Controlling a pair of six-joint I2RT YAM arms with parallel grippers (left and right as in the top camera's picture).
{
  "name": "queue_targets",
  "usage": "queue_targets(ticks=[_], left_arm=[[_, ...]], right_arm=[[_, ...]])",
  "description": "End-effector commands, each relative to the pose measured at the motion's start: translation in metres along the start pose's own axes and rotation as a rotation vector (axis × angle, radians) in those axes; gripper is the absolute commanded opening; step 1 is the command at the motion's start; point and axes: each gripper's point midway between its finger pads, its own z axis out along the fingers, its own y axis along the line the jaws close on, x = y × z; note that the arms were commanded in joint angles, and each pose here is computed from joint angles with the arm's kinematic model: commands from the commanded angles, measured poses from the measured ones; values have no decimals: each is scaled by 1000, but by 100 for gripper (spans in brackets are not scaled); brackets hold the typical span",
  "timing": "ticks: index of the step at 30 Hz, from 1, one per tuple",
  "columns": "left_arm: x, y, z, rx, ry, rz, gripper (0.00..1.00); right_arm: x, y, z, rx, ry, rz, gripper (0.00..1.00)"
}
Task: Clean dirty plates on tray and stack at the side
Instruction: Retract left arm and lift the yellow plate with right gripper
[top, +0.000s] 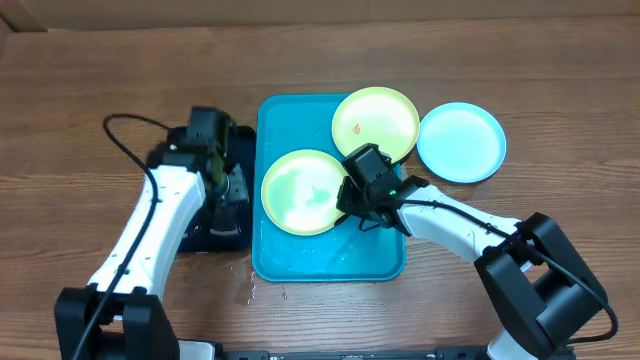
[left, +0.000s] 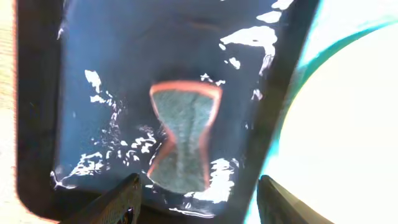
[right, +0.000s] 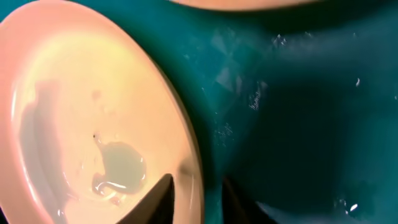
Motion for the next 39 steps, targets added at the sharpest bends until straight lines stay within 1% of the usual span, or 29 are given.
queue_targets(ticks=[1,5,6,9,13,15,16,17,22,24,25,26,30,34,39], left_arm=[[-21,-19,-42,121,-72,16,60],[-33,-33,-92,242,-172,27,61],[-35,-34,-115,273,-228,27,61],[-35,-30,-153,309,-336,26,62],[-29,-22,-187,328,-445,17,65],[-26,-16,-199,322,-486,11,76],[-24,-13,-203,317,-500,8,80],[-22,-11,-207,316,-511,7,81],[-11,-5,-224,332,-559,5,82],[-10,-1,-232,325,-591,-1,84],[-9,4,-235,306,-609,-10,89],[-10,11,-237,277,-628,-22,100],[-5,30,-235,176,-633,-53,100],[4,32,-221,149,-559,-44,100],[10,32,-208,131,-489,-37,100]], right_arm=[[1,-4,3,19,-16,-10,31],[0,-7,3,32,-24,-9,31],[1,-8,4,34,-22,-9,30],[2,-10,7,41,-17,-8,27],[5,-11,13,41,-2,-4,24],[5,-11,13,40,-3,-4,16],[4,-10,13,36,-6,-4,9],[3,-10,13,34,-7,-4,4],[-3,-5,4,38,-8,-14,4],[-7,-4,-5,51,-3,-30,4],[-10,-2,-12,57,1,-34,4],[-13,0,-18,61,1,-35,4],[-26,16,-44,55,-9,-40,4],[-42,39,-71,25,-34,-73,4],[-48,67,-82,-36,-68,-98,4]])
